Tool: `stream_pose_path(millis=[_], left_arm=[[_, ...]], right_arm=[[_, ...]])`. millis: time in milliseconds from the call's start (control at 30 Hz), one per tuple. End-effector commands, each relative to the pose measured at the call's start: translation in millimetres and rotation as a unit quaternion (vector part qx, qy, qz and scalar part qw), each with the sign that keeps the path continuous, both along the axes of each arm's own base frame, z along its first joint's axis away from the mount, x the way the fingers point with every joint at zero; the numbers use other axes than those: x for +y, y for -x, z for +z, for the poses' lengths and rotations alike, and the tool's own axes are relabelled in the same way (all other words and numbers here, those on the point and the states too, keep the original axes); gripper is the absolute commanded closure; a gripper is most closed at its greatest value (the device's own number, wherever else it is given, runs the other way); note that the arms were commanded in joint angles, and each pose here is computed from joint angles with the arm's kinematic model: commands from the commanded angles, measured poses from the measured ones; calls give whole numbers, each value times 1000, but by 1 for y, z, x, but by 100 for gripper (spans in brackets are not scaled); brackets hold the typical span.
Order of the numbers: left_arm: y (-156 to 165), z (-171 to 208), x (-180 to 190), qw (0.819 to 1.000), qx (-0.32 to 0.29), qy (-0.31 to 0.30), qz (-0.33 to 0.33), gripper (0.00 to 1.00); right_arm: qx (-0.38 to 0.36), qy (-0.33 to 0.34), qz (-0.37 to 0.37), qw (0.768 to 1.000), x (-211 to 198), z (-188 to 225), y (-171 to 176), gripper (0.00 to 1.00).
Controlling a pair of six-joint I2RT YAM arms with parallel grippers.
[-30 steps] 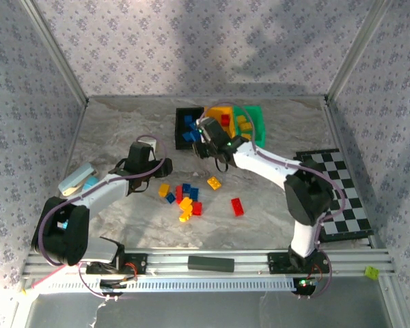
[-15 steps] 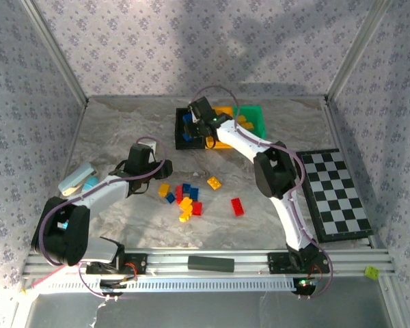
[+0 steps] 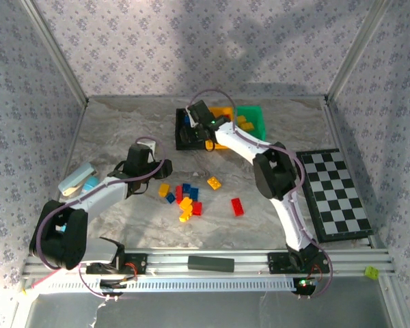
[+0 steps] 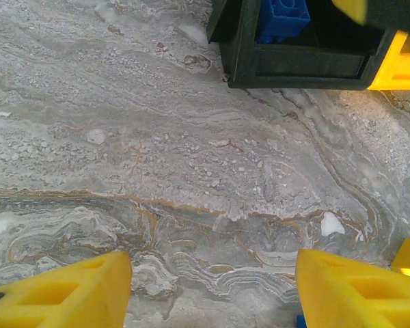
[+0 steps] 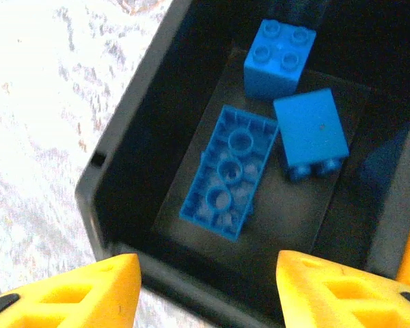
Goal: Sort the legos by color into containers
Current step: Place the lego in the container.
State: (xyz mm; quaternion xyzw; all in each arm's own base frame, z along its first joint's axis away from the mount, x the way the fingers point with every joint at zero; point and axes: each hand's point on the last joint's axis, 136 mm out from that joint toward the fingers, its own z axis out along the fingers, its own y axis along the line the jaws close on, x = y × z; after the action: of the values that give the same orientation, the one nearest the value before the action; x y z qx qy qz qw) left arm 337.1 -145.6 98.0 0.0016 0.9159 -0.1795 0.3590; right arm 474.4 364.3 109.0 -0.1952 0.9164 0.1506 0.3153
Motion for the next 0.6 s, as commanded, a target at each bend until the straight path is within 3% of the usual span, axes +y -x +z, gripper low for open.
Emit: stream_pose_path(millis=[0, 267, 567], left_arm=[[-3, 10, -4, 1000, -18, 15, -8, 36], [0, 17, -6, 999, -33, 24, -14, 36], [0, 19, -7, 999, -36, 21, -20, 36]], right_arm=[[-16, 5, 25, 1000, -9, 24, 31, 43], [-10, 36, 21, 999, -64, 12, 95, 43], [-36, 55, -33, 997, -138, 7, 132, 43]])
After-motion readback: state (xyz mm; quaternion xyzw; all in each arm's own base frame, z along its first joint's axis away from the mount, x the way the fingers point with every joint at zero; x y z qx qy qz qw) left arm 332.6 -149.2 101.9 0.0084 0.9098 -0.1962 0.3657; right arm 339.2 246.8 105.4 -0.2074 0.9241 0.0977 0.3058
